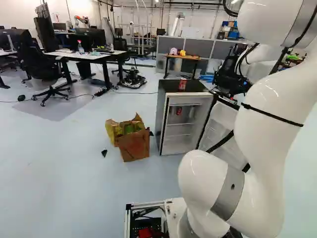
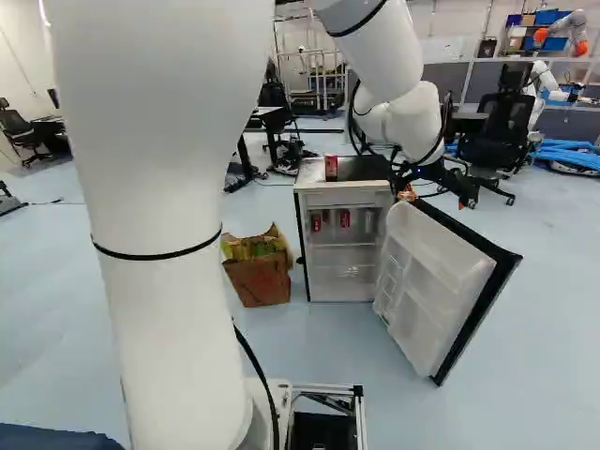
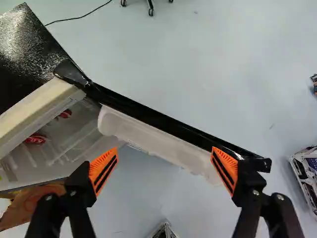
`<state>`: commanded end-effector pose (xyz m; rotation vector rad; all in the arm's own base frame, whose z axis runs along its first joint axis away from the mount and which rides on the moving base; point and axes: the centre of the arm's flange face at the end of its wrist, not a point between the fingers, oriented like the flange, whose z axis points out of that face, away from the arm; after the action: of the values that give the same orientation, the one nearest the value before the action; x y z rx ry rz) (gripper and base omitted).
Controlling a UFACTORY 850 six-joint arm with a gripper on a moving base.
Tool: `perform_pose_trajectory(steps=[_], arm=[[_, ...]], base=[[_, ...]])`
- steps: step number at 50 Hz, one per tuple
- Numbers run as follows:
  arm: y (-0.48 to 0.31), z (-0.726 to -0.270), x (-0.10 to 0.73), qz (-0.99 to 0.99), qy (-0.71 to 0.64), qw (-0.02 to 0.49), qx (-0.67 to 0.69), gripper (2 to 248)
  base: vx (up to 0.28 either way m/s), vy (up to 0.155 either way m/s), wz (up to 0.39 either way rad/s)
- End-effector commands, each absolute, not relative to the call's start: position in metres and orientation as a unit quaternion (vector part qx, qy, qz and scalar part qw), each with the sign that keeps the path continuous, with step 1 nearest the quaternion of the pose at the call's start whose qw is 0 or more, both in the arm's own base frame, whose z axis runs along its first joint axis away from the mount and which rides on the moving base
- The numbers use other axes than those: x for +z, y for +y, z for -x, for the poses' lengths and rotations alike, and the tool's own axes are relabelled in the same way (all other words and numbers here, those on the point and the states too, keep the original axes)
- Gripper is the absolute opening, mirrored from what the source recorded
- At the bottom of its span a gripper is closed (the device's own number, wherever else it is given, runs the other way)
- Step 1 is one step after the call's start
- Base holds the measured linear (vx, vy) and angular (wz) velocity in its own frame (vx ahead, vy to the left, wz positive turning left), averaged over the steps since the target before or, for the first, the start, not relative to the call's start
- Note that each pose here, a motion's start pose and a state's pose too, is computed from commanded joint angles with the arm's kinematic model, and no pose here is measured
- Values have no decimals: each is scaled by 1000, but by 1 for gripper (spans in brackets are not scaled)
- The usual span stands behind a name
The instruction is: Grab a drink from the fridge
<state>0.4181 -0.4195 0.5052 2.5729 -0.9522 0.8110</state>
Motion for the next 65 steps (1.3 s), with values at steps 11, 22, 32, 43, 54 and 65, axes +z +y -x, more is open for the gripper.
perform_pose_trajectory(steps=[11, 22, 32, 43, 54, 65], arm=[[-438, -418, 503, -885, -352, 133, 273, 247], [-456, -418, 500, -876, -383, 119, 267, 247], [-471, -417, 498, -866, -413, 103, 263, 247], [-489, -417, 496, -856, -439, 89, 257, 247], [-507, -417, 493, -851, -452, 85, 253, 247], [-527, -423, 492, -847, -456, 88, 259, 247]], base=[[0, 0, 0], [0, 0, 0], [0, 0, 0], [0, 0, 0], [0, 0, 0], [0, 0, 0]])
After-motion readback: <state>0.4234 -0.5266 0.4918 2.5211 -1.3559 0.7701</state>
